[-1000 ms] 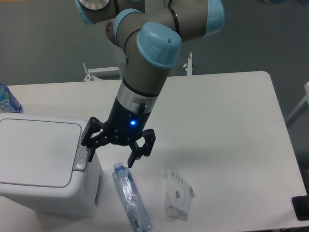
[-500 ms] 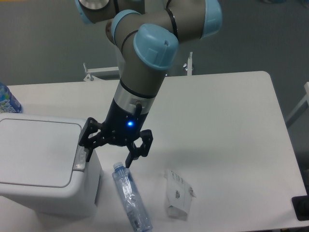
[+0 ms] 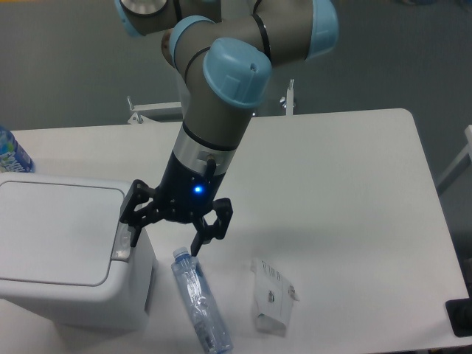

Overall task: Open the trash can
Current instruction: 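Press the gripper fingertip down on the grey button of the trash can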

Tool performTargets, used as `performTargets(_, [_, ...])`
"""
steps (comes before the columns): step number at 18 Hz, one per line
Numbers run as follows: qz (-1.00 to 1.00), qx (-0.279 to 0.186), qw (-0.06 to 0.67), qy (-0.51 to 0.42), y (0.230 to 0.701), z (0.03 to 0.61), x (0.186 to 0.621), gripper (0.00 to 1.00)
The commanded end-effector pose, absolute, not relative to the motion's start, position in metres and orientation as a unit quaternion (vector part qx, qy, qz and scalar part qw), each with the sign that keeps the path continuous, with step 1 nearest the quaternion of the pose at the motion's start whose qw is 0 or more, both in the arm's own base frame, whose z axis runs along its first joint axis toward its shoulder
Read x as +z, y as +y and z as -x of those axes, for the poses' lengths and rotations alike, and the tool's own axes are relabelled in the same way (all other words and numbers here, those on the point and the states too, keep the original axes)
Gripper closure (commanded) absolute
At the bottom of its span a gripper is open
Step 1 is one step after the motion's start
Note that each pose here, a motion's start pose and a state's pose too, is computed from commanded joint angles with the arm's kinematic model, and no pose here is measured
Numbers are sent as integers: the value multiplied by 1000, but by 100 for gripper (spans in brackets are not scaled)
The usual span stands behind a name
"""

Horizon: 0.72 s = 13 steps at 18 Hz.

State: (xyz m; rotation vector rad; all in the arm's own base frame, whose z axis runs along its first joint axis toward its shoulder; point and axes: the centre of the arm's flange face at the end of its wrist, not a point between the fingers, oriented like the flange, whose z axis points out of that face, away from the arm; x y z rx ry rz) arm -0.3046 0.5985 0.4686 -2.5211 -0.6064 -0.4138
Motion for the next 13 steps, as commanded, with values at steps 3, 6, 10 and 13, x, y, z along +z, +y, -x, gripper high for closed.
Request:
performTargets(3, [928,-153,254,-224,599,305,468,0])
performTargets(6, [928,-153,254,-224,599,305,468,0])
performTargets(10, [928,-153,254,-224,599,305,468,0])
performTargets(13, [929,-153,253,-224,599,305,466,0])
